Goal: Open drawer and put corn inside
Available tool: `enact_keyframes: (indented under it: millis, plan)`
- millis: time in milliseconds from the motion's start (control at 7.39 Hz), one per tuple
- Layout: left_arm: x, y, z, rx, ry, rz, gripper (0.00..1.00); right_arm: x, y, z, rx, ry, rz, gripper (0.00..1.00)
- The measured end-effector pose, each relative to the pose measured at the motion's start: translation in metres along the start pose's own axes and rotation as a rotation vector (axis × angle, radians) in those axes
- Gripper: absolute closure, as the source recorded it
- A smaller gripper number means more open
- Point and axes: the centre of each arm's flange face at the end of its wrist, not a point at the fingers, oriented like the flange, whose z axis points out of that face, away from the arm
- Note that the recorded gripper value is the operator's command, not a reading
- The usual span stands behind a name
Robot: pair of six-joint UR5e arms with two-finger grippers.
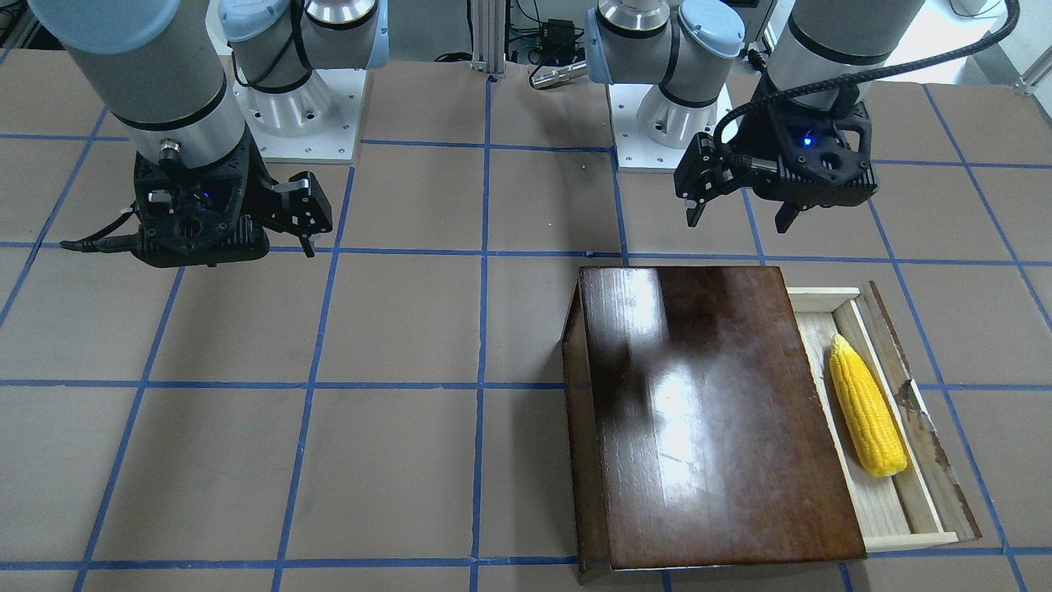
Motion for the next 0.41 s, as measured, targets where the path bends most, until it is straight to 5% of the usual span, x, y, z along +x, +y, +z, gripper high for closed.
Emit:
enact_keyframes:
  millis: [406]
  plan:
    - [-0.0004,0.0031,-0.0023,-0.01,-0.002,-0.001,0.0,0.0,0.0,0.0,0.0,0.0,0.0,0.0]
